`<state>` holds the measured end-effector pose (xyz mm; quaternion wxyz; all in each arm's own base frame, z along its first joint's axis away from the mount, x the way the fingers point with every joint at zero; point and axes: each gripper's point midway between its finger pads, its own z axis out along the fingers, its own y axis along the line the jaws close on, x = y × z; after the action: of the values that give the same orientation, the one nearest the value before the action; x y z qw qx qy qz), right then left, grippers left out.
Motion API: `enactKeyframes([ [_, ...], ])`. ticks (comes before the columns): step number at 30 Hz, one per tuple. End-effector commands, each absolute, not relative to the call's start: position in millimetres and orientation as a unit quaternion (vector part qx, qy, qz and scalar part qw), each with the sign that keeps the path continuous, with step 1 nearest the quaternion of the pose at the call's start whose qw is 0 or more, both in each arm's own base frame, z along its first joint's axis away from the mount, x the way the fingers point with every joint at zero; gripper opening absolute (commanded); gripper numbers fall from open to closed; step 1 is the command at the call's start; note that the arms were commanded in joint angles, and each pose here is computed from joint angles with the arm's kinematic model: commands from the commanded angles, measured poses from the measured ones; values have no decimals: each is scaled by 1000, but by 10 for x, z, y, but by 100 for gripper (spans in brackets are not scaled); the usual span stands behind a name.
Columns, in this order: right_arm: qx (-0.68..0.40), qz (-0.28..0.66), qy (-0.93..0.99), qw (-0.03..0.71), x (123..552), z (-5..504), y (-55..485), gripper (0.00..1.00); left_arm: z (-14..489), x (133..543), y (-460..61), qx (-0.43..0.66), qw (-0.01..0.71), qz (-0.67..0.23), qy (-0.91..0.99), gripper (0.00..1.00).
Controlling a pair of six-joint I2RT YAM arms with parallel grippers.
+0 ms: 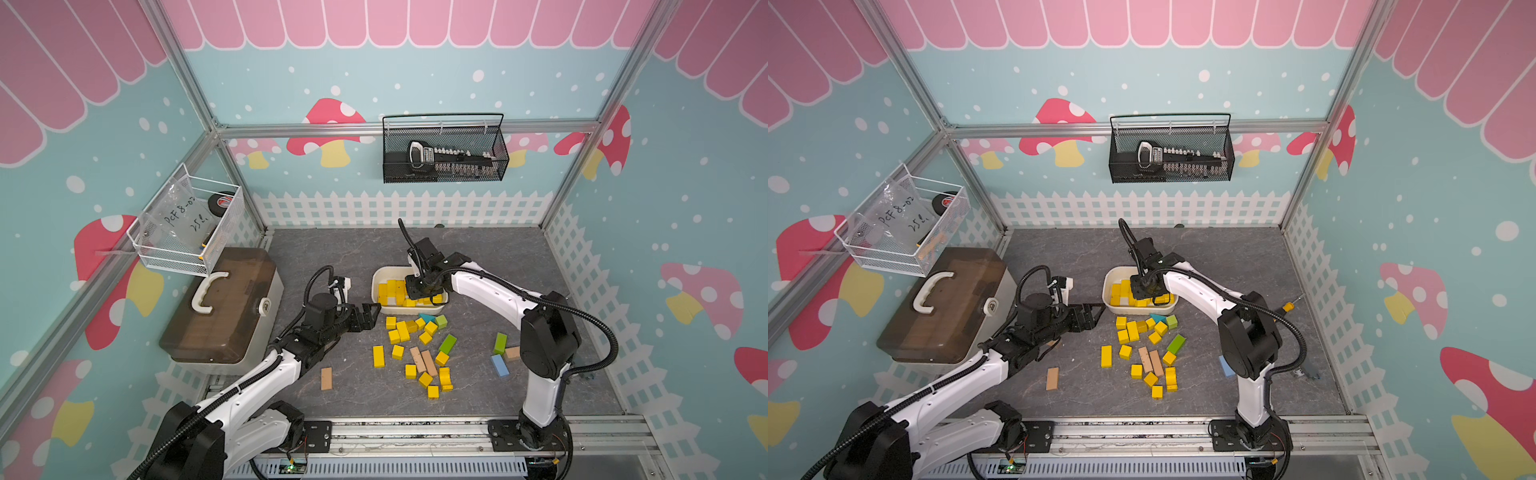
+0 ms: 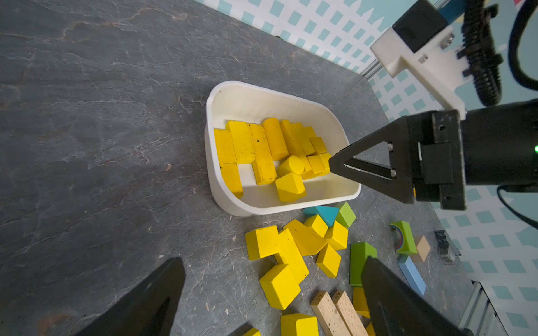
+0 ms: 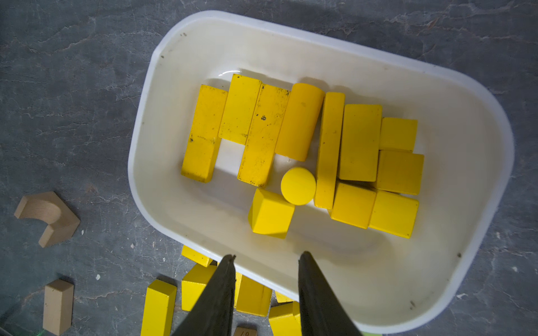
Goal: Pick out the yellow building blocks
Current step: Place the building block in the storage box.
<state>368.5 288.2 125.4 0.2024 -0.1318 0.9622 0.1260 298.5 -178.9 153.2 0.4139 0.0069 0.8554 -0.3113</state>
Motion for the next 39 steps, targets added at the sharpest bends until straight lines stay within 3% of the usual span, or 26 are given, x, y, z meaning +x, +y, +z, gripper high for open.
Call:
enactKeyframes([
  [1,-134,127,962,201,3689,1267,2879,36,1556,2987,-1791,6,418,-320,850,99],
  [10,-130,115,958,228,3486,1489,2618,36,1545,2983,-1796,8,417,-320,851,99],
  [14,-126,111,956,242,3270,1513,2405,36,1559,2971,-1850,20,411,-328,850,91],
  [23,-101,75,951,281,2823,1392,1824,36,1525,2950,-1998,51,401,-297,865,88],
  [34,-61,59,949,302,2572,1078,1484,36,1151,3093,-2350,95,313,-209,922,84],
  [39,-44,57,944,322,2566,1087,1403,36,1150,3092,-2410,108,312,-197,923,99],
])
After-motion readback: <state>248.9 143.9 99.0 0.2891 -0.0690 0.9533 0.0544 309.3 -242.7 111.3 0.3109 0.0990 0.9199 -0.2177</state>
